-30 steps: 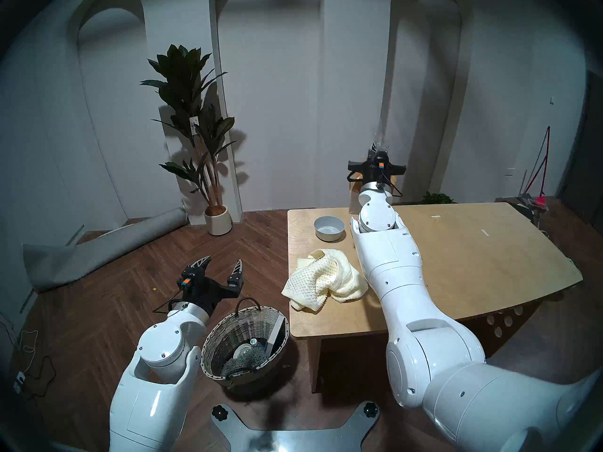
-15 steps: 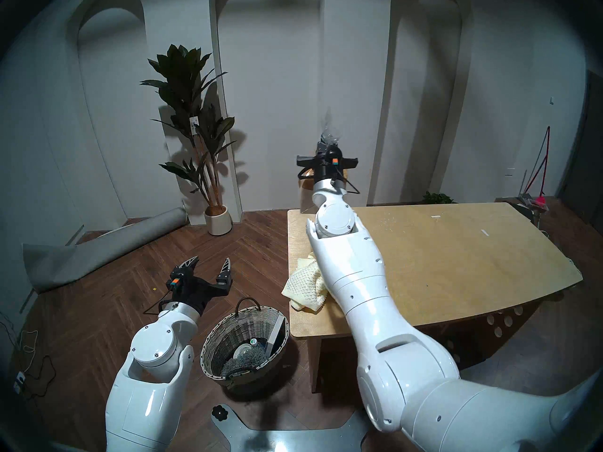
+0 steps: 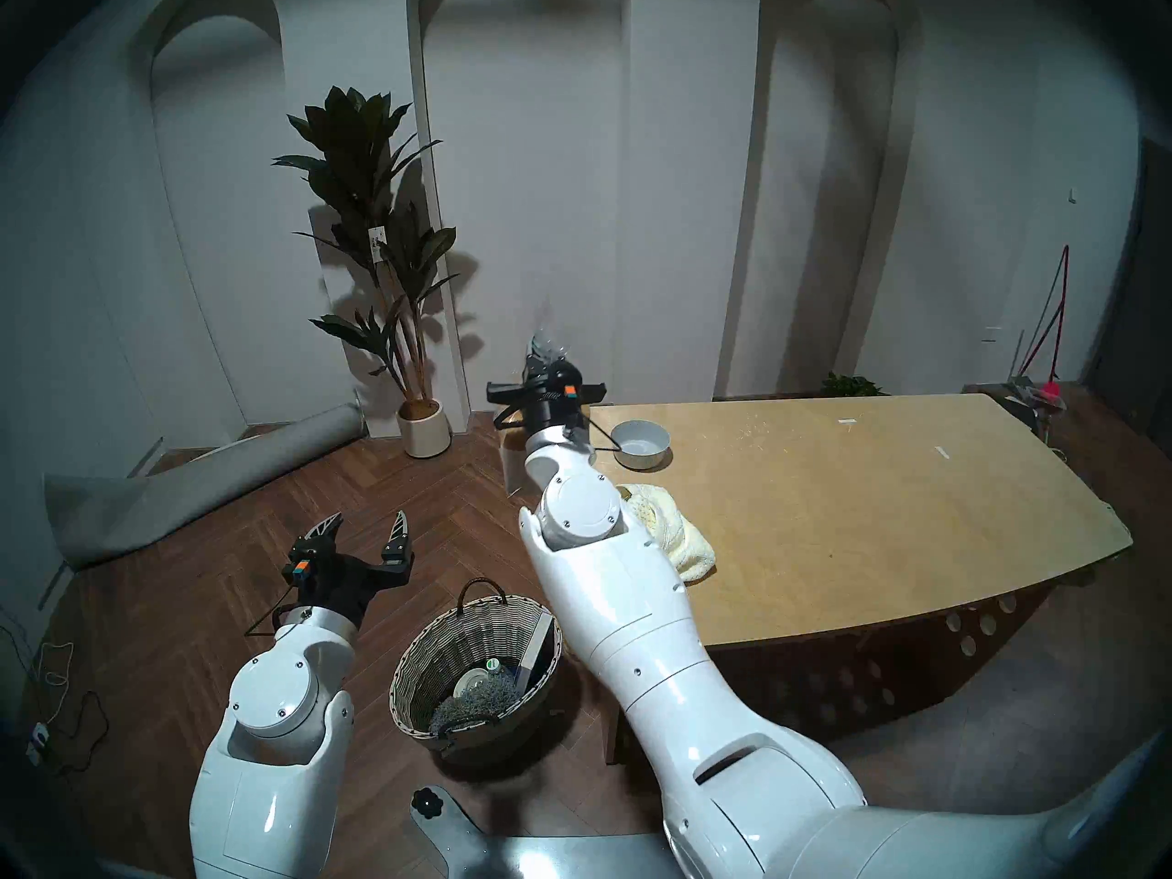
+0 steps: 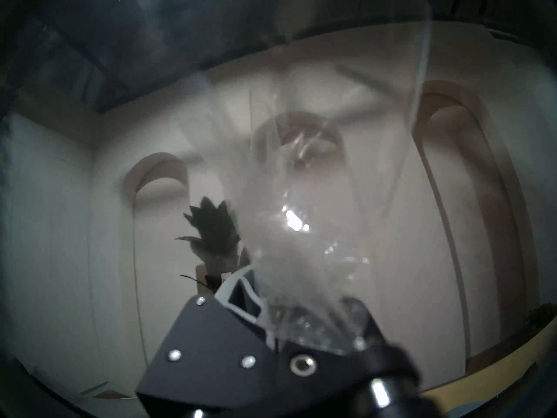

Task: Load the items into the basket from the rear

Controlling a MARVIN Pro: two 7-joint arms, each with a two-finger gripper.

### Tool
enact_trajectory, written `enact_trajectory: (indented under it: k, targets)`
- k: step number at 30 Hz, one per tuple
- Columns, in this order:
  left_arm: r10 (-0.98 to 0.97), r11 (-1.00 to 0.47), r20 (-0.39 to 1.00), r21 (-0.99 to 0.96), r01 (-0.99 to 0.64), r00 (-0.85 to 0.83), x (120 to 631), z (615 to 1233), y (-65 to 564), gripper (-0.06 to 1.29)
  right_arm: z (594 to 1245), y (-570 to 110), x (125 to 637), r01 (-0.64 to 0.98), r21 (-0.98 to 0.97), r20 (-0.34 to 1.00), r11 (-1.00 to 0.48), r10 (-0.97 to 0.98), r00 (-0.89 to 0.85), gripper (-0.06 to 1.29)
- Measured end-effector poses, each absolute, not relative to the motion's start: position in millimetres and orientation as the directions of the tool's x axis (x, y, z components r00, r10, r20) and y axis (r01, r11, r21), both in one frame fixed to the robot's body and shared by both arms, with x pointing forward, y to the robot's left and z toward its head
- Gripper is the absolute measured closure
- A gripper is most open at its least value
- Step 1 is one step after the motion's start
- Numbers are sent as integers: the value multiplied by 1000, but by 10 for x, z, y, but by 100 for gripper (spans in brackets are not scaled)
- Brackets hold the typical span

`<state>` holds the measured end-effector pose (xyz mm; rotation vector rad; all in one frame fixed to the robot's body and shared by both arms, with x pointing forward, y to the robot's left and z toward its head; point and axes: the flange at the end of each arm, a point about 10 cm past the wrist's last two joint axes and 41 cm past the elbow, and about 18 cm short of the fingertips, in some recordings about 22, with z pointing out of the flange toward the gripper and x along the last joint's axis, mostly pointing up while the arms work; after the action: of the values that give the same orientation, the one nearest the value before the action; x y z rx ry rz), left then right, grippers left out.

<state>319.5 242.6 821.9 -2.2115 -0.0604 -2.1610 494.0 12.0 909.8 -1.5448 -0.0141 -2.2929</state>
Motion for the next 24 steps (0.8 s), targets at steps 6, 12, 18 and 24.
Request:
enact_trajectory:
  k: [6, 12, 18, 24]
  targets:
    - [-8, -997, 1000, -9, 80, 18, 3134, 8207, 2450, -1, 8825, 375, 4867, 311, -228, 920, -923, -308, -242, 126]
    - [-15, -996, 1000, -15, 93, 6, 3099, 8219, 2450, -1, 8579, 556, 4864, 250, -254, 943, -934, -296, -150, 126]
    - [-39, -993, 999, -38, 115, -4, 3078, 8244, 2467, -1, 8365, 656, 4921, 190, -268, 960, -945, -277, -27, 126]
    - [-52, -989, 999, -50, 138, -12, 3063, 8264, 2508, -1, 8267, 788, 4947, 169, -257, 966, -952, -252, 46, 126]
